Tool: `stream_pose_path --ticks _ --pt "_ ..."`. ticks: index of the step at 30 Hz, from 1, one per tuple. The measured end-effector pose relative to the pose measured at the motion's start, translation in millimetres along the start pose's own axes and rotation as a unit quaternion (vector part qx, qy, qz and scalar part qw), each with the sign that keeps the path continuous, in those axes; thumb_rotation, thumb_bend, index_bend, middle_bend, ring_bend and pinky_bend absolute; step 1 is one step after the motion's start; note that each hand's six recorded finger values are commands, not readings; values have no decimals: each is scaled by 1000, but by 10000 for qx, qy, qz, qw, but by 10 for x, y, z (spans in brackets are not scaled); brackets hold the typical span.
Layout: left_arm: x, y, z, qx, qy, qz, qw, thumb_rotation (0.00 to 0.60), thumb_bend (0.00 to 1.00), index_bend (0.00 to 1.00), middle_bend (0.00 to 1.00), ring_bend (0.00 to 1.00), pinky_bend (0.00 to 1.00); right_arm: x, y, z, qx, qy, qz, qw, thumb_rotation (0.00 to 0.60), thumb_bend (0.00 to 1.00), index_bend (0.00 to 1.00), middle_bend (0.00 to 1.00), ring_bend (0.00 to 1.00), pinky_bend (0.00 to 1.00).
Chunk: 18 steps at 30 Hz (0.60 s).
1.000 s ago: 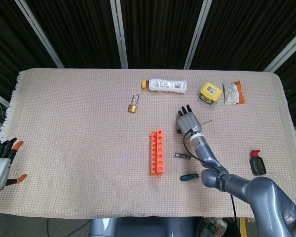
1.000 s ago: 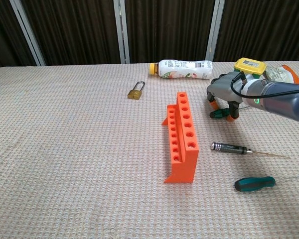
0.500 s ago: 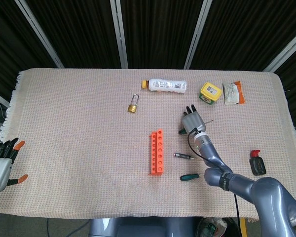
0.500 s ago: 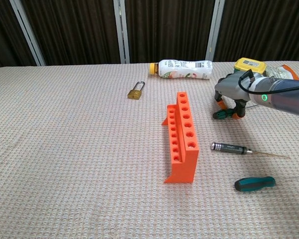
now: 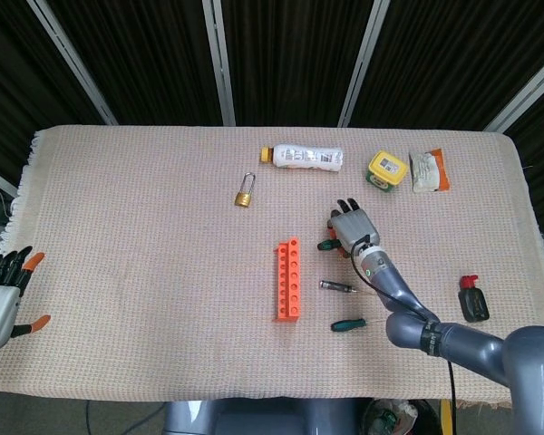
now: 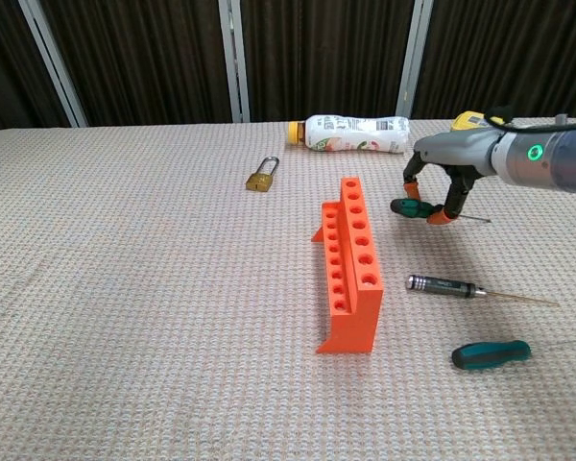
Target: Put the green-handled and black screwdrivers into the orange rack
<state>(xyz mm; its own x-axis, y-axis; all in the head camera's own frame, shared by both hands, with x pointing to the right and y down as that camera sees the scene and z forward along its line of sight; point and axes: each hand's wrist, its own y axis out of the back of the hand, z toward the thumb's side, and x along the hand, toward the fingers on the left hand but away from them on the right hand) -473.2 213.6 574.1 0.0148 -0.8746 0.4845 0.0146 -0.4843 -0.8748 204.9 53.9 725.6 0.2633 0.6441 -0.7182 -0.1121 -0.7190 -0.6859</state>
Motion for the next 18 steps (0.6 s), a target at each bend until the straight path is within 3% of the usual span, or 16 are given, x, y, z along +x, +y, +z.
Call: stream_pose_path --ticks 3,6,9,13,16,18 --pt "-12 4 34 22 -57 -84 9999 600 89 92 0 0 0 112 103 11 -793 131 145 9967 600 394 588 240 0 0" --pt "-23 4 80 17 -119 -179 9998 600 88 92 0 0 0 217 197 0 -1581 226 277 9868 600 394 588 242 0 0" --pt "-33 9 116 36 -176 -205 9996 599 87 94 0 0 0 316 268 -7 -2363 322 427 9702 600 394 591 242 0 0" --pt "-41 20 140 38 -213 -183 9996 600 87 94 0 0 0 466 372 -1 -3350 491 590 9391 600 404 598 244 0 0" --pt "-45 30 153 42 -231 -161 9996 600 89 95 0 0 0 573 444 -6 -3798 625 600 9210 600 406 598 244 0 0" --pt "-45 38 159 39 -236 -144 9996 600 89 95 0 0 0 631 479 -13 -3950 706 576 9142 600 407 599 244 0 0"
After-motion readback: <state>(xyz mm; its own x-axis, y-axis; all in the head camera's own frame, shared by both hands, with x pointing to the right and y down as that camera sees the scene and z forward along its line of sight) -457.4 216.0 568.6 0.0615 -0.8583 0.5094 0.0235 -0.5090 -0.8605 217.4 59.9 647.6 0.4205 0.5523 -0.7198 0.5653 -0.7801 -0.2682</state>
